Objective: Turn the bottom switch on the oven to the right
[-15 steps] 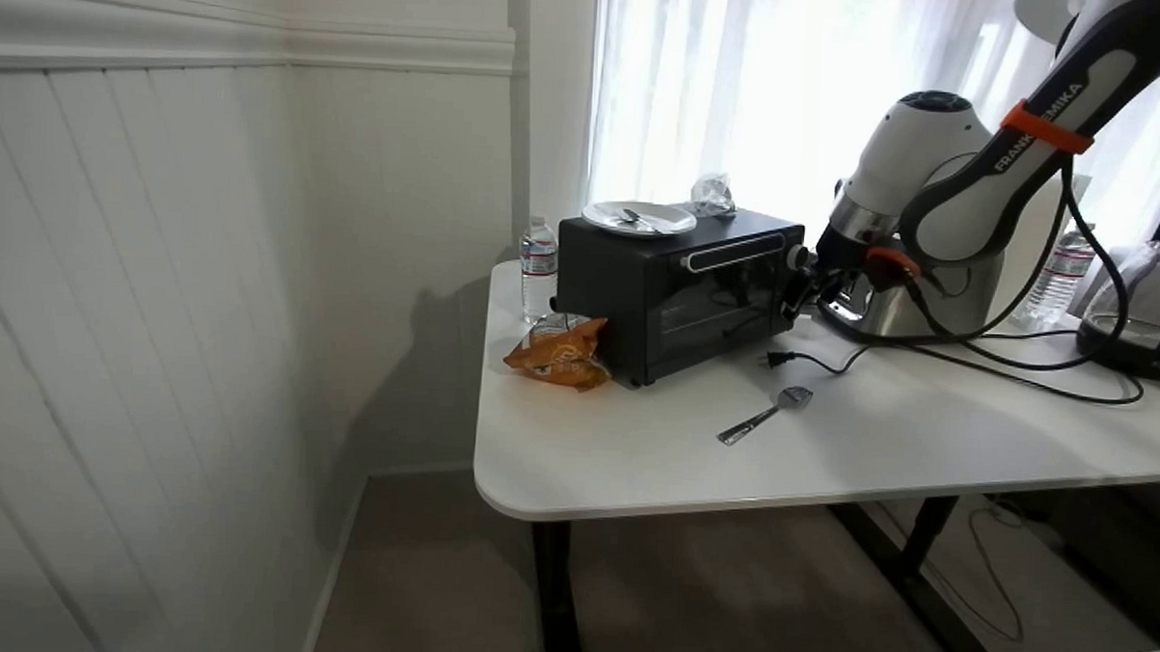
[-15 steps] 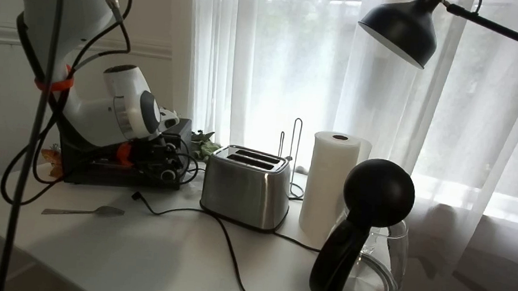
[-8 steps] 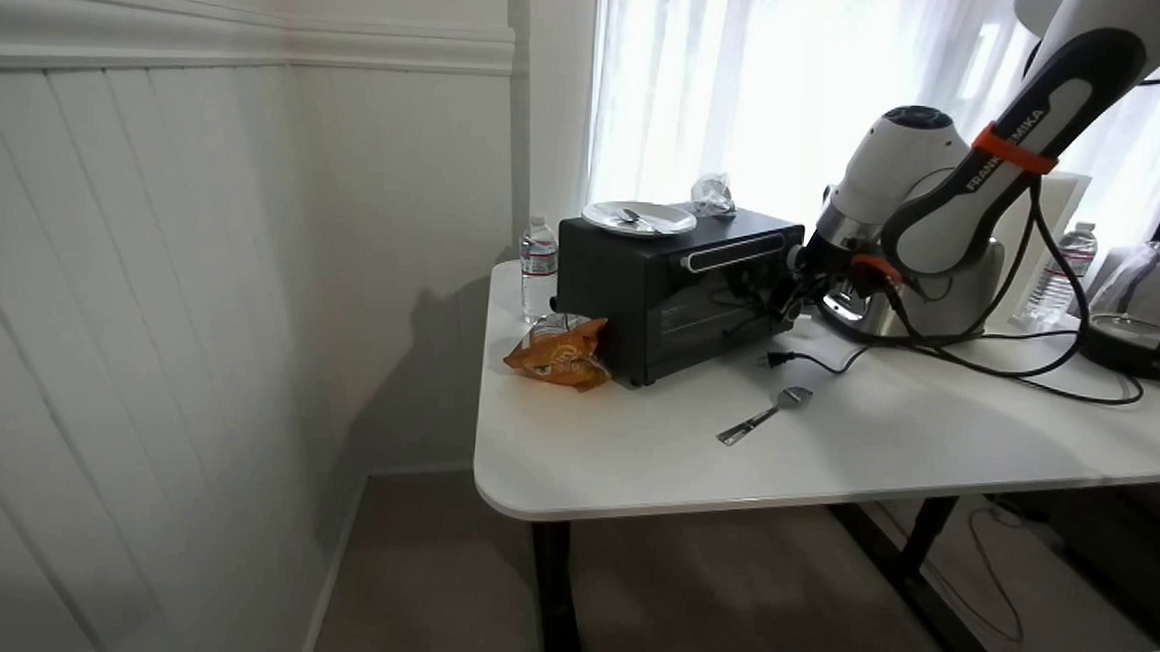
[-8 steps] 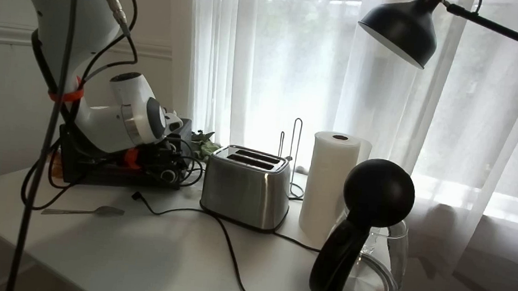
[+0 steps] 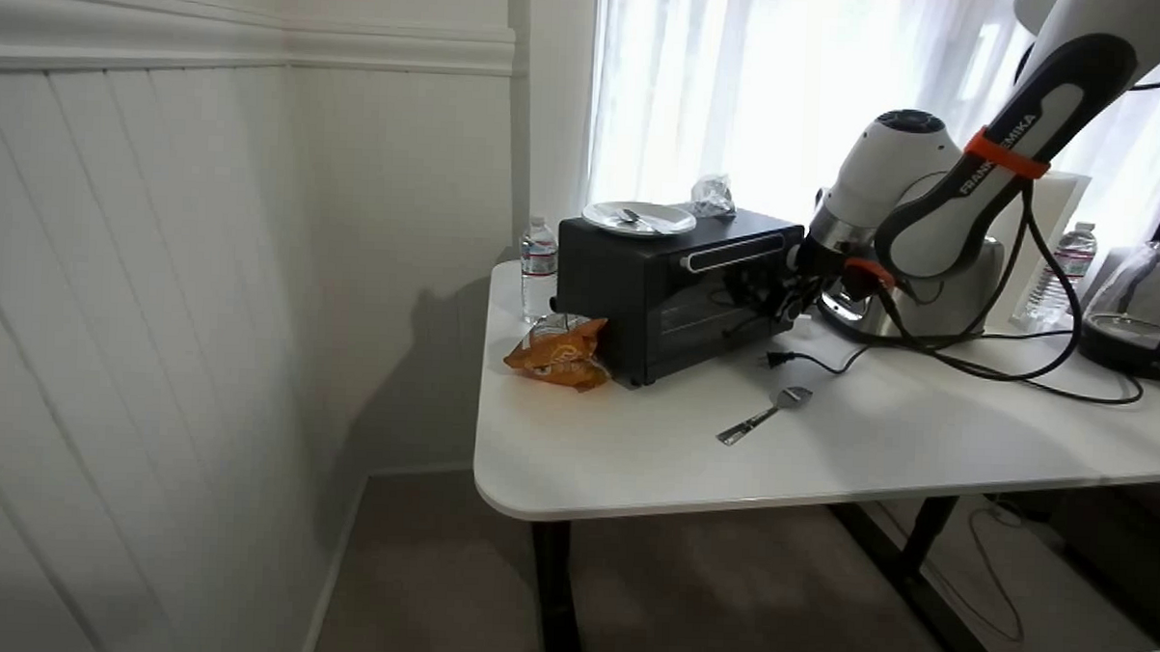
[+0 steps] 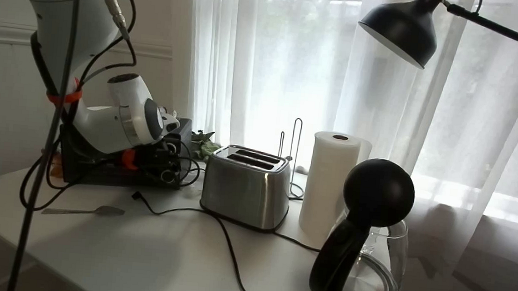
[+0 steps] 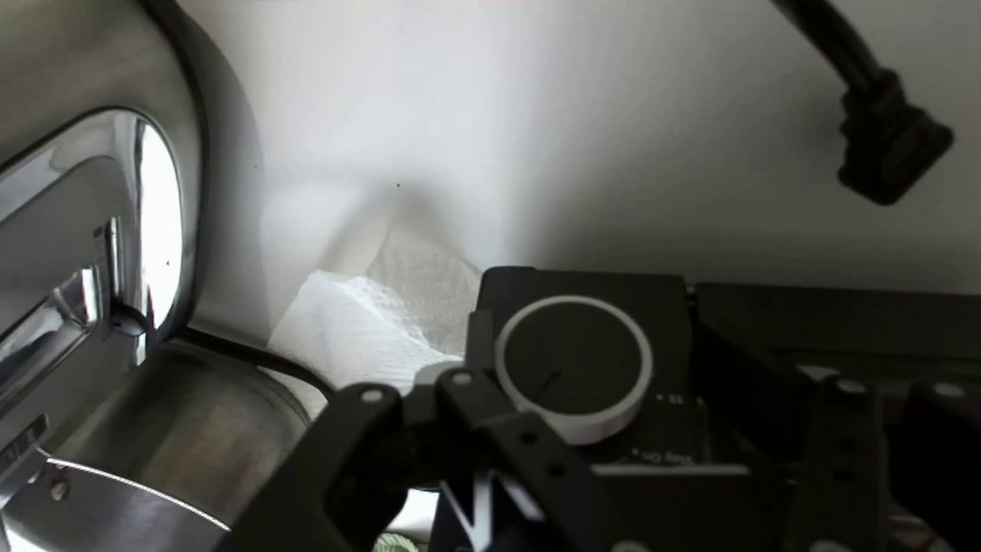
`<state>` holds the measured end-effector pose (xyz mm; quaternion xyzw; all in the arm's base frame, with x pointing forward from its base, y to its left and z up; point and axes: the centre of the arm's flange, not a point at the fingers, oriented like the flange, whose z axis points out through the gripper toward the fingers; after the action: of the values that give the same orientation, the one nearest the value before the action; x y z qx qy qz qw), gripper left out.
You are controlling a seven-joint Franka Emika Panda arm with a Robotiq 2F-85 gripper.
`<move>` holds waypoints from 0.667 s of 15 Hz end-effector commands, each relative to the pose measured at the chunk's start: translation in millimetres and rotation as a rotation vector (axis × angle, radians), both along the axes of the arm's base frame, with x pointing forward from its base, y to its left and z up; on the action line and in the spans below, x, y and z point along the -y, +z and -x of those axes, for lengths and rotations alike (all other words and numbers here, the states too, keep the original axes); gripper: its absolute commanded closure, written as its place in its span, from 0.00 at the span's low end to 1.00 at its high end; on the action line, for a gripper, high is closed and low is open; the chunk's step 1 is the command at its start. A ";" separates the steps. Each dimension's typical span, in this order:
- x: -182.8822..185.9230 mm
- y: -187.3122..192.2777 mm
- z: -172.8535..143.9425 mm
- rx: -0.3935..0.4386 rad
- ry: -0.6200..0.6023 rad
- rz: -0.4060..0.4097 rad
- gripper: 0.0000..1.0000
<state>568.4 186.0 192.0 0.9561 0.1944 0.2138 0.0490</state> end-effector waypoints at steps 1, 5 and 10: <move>2.9 5.1 -2.6 0.013 0.006 0.000 0.37; 8.6 9.0 -2.7 0.011 0.018 0.011 0.42; 10.7 11.7 -4.5 0.004 0.059 0.024 0.65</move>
<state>570.1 181.0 193.5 0.9522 0.2118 0.2132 0.0543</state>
